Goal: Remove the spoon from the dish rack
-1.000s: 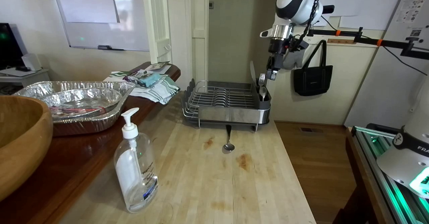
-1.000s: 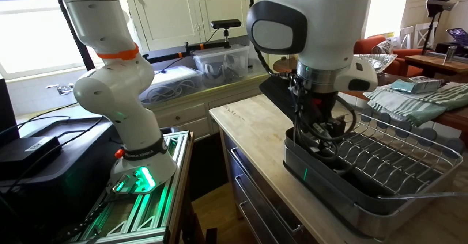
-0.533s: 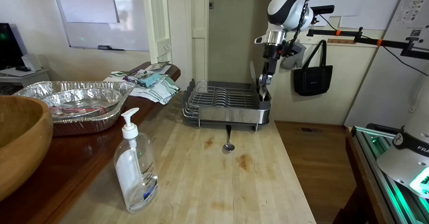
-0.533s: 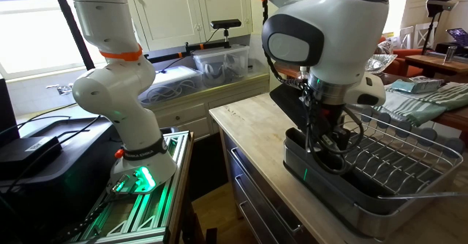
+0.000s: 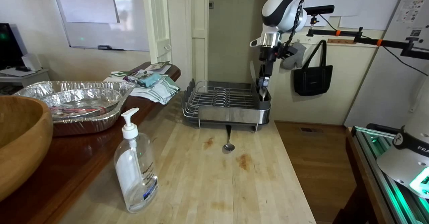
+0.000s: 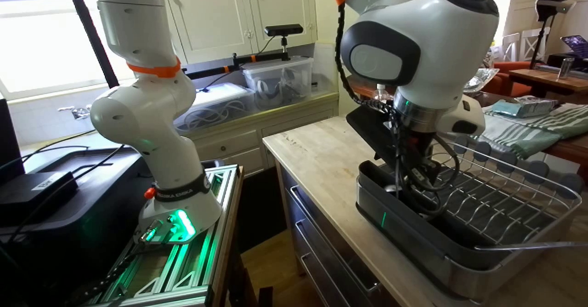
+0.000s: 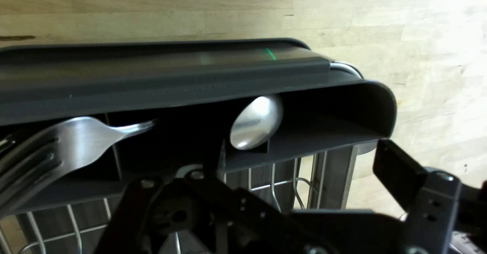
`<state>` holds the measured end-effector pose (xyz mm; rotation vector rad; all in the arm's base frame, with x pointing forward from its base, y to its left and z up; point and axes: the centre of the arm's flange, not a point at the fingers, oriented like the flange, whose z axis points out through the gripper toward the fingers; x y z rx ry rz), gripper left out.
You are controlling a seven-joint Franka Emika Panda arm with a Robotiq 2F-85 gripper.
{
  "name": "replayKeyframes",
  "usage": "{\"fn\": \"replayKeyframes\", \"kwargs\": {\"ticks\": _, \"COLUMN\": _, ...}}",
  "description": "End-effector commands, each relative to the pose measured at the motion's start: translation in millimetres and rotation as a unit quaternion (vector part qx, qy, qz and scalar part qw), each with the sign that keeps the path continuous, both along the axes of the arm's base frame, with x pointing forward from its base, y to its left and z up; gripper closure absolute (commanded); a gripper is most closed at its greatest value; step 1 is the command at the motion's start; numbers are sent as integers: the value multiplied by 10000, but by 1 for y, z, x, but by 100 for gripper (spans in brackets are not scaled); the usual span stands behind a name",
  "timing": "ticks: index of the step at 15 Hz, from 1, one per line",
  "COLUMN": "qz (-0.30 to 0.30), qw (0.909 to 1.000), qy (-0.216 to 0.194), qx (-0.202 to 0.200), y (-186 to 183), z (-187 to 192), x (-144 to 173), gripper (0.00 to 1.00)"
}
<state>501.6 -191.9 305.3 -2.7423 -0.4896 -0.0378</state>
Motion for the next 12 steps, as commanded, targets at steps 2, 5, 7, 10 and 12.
{"fn": "replayKeyframes", "kwargs": {"ticks": 2, "qz": -86, "qw": 9997, "qy": 189, "qx": 99, "y": 2, "z": -6, "x": 11, "gripper": 0}}
{"fn": "replayKeyframes", "kwargs": {"ticks": 5, "qz": -92, "qw": 9997, "qy": 225, "qx": 100, "y": 6, "z": -7, "x": 13, "gripper": 0}}
{"fn": "replayKeyframes", "kwargs": {"ticks": 7, "qz": -128, "qw": 9995, "qy": 273, "qx": 110, "y": 8, "z": -7, "x": 13, "gripper": 0}}
{"fn": "replayKeyframes", "kwargs": {"ticks": 10, "qz": -159, "qw": 9992, "qy": 334, "qx": 117, "y": 10, "z": -7, "x": 13, "gripper": 0}}
{"fn": "replayKeyframes", "kwargs": {"ticks": 12, "qz": -188, "qw": 9992, "qy": 354, "qx": 76, "y": 10, "z": -5, "x": 13, "gripper": 0}}
